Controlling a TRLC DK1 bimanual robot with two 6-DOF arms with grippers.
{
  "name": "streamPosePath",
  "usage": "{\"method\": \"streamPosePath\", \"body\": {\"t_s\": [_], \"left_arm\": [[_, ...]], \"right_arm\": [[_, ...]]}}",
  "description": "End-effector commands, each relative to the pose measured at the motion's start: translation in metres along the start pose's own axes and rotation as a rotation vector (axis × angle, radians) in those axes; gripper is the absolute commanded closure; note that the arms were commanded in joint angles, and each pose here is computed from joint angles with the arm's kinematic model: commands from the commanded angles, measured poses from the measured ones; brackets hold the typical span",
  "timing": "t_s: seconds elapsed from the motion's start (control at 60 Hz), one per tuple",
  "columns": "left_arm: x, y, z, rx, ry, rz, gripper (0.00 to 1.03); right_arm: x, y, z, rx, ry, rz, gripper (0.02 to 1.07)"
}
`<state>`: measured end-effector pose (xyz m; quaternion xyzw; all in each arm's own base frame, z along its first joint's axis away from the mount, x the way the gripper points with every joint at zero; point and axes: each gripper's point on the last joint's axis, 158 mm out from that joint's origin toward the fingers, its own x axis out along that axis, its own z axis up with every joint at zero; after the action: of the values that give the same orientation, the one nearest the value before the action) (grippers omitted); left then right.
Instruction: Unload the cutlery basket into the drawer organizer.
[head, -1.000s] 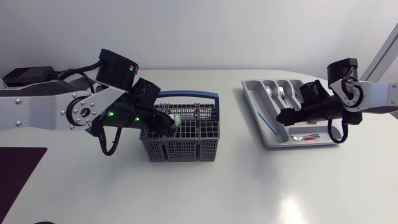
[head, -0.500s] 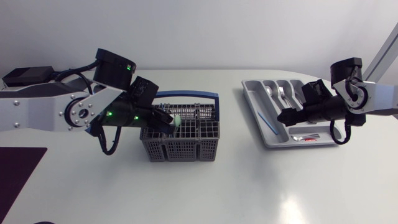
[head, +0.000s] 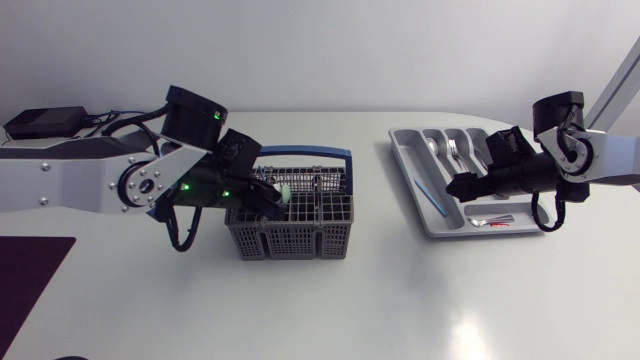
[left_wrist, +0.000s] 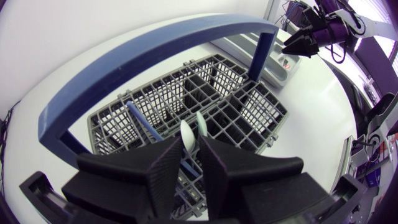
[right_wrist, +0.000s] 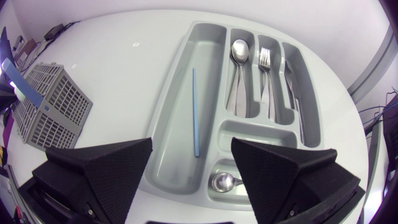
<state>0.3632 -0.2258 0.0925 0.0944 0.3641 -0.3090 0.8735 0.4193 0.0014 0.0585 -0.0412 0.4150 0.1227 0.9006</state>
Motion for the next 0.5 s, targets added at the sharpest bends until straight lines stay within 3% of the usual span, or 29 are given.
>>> {"method": "streamPosePath", "body": {"t_s": [0.0, 0.483], "left_arm": [[0.0095, -0.0020, -0.0065, -0.022, 0.019, -0.008, 0.80], [0.0095, -0.0055, -0.0057, -0.015, 0.012, -0.024, 0.87]], "right_arm": [[-0.0002, 0.0066, -0.0086, -0.012, 0.009, 0.015, 0.15], [0.0002, 0.0069, -0.0127, -0.012, 0.009, 0.014, 0.15]]}}
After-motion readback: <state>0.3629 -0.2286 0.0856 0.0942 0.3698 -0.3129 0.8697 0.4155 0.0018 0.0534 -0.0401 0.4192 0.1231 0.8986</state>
